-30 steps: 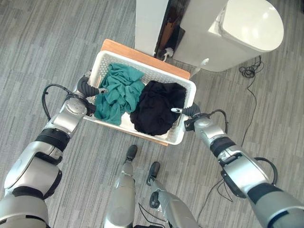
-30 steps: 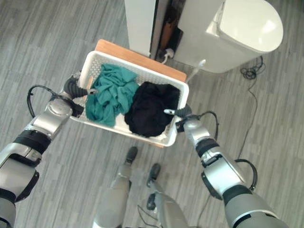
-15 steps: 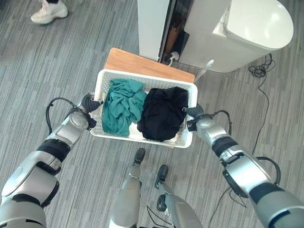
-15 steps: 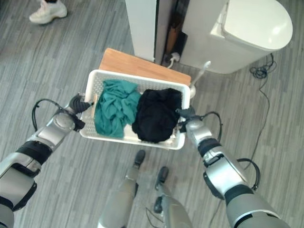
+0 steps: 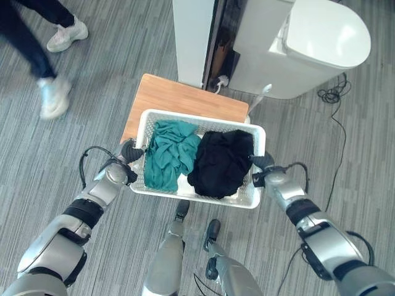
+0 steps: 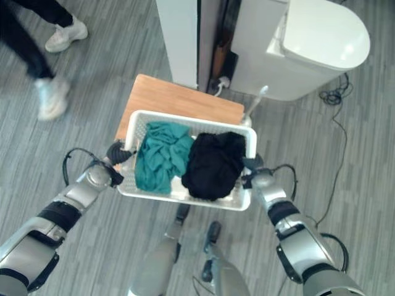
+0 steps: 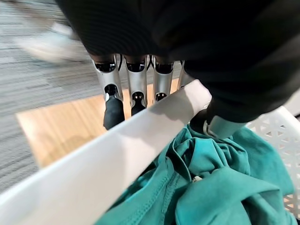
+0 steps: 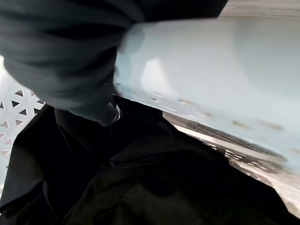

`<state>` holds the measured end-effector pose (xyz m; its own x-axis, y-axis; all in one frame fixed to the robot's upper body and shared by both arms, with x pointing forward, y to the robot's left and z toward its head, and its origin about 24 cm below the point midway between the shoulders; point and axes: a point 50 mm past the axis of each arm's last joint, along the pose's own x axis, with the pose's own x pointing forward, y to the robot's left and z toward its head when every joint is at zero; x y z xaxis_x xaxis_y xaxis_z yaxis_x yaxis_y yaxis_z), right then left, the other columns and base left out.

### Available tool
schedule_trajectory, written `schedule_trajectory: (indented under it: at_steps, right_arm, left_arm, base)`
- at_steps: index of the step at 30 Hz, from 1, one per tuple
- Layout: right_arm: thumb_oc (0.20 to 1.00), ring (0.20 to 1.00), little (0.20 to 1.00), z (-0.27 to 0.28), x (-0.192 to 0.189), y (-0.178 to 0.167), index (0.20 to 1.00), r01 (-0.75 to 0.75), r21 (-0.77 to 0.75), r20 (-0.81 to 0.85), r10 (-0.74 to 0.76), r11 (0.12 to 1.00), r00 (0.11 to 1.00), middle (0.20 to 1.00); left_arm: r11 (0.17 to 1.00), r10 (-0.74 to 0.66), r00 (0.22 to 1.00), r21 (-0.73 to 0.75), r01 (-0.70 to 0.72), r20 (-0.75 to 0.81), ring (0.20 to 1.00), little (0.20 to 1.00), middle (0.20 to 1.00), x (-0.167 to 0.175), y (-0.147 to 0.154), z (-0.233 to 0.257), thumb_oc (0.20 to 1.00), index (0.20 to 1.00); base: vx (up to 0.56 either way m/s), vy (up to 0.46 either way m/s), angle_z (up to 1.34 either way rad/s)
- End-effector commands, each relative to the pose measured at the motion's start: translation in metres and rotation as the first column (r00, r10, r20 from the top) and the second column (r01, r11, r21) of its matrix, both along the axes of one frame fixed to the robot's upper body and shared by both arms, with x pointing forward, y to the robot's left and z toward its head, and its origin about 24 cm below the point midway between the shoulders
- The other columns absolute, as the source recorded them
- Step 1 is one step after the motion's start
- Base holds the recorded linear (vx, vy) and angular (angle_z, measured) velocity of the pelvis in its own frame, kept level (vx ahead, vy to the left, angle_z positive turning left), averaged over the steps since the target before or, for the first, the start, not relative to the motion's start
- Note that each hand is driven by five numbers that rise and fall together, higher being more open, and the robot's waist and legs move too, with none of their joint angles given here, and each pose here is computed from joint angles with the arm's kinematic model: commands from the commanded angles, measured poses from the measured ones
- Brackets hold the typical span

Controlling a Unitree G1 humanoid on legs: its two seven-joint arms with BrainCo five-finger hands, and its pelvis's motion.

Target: Grab the laundry basket,head to the washer,open it,put in the laundry and shut it.

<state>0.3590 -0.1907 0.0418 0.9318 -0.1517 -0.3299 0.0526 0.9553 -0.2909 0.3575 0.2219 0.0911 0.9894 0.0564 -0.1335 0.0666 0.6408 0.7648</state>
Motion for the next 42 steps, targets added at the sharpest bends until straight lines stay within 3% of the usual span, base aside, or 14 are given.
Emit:
schedule_trajectory:
  at_steps: [1,14,20,28,35,42]
  right_arm:
    - [0.2,0.2,0.2,0.031,0.005,0.032,0.2,-0.164,0.059,0.183,0.15,0.985,0.972,0.2]
    - [0.2,0.2,0.2,0.002,-0.034,-0.024,0.2,-0.032,0.086,0.157,0.019,0.996,0.987,0.2]
    - [0.2,0.2,0.2,-0.023,-0.057,-0.037,0.2,-0.021,0.072,0.078,0.016,0.997,0.997,0.2]
    - [0.2,0.2,0.2,-0.04,-0.106,-0.082,0.2,0.072,-0.003,0.007,-0.072,0.997,0.997,0.2]
    - [0.2,0.2,0.2,-0.05,-0.128,-0.091,0.2,0.086,-0.009,-0.037,-0.086,0.996,0.996,0.2]
    - [0.2,0.2,0.2,-0.045,-0.111,-0.074,0.2,-0.035,0.011,-0.033,0.035,0.999,0.999,0.2]
  left_arm:
    - [0.982,-0.18,0.976,-0.035,0.185,0.12,0.2,0.2,0.2,0.008,-0.044,0.026,0.2,0.2]
    - [0.938,-0.328,0.94,-0.085,0.336,0.094,0.2,0.2,0.2,0.002,-0.084,0.017,0.2,0.2]
    - [0.942,-0.324,0.946,-0.084,0.325,0.03,0.2,0.2,0.2,-0.003,-0.073,0.004,0.2,0.2]
    - [0.957,-0.274,0.96,-0.112,0.267,-0.053,0.2,0.2,0.2,-0.014,-0.048,-0.017,0.2,0.2]
    - [0.954,-0.268,0.96,-0.159,0.253,-0.08,0.2,0.2,0.2,-0.015,-0.053,-0.029,0.2,0.2]
    - [0.949,-0.239,0.967,-0.231,0.213,-0.087,0.2,0.2,0.2,-0.02,-0.053,-0.039,0.2,0.2]
  base:
    - [0.04,0.048,-0.08]
    - [0.0,0.092,-0.23]
    - [-0.16,0.085,-1.47]
    - [-0.14,-0.039,-1.35]
    - [-0.14,-0.264,-1.16]
    - [-0.09,-0.159,-0.81]
